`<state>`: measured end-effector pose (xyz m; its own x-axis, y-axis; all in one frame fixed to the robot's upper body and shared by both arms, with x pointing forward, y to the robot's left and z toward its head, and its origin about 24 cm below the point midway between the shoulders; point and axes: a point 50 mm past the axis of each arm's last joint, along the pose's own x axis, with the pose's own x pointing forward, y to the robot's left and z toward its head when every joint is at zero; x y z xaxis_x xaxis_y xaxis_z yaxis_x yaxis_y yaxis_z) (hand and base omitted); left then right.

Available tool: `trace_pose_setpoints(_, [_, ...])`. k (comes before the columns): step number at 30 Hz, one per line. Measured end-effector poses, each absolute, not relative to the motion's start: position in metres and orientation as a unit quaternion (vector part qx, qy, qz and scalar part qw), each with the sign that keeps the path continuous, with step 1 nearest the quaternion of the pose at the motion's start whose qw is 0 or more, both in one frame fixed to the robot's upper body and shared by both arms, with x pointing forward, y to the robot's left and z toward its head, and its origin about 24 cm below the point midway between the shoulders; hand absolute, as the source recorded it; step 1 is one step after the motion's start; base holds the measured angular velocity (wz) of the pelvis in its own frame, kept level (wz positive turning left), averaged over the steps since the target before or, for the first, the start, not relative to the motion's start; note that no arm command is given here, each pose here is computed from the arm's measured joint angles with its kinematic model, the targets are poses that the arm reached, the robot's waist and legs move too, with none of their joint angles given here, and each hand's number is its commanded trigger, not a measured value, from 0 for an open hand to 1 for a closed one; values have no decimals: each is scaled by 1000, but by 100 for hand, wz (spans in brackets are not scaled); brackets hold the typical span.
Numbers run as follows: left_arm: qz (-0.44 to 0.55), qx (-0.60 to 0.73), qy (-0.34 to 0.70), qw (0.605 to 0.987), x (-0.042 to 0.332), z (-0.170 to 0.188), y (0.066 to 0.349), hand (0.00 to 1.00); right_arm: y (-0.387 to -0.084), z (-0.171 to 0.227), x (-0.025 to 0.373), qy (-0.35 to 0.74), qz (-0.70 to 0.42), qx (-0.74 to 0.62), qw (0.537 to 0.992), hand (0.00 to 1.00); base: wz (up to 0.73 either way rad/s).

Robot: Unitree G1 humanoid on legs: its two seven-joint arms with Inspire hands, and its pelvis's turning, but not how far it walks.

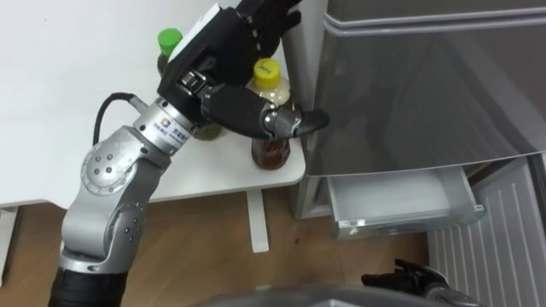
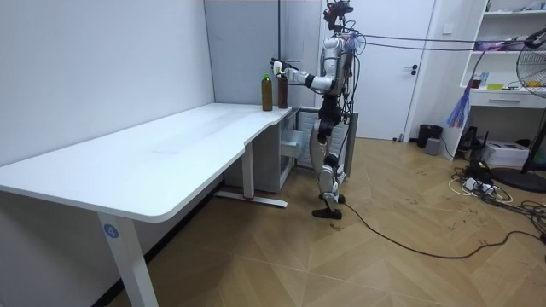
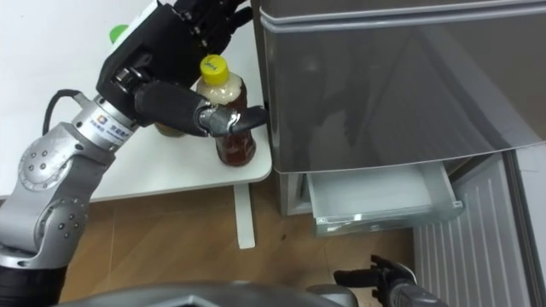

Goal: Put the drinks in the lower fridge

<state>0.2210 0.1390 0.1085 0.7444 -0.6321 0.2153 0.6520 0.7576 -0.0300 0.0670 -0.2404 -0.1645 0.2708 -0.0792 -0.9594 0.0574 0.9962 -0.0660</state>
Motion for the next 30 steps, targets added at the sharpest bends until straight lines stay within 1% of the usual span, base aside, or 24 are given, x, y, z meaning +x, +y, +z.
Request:
trace_pose_setpoints(10, [-339,-49,-96,935,221,108,139,0,-239,-165,67,601,-45,-11,798,0,0])
trace_pose_setpoints(19, [-332,-15,-89,939,221,106,140,0,-239,-165,67,599,-43,-12,800,0,0])
trace_pose_setpoints(30, [-325,-2,-73,943,218,99,142,0,-245,-163,66,597,-41,-19,801,0,0])
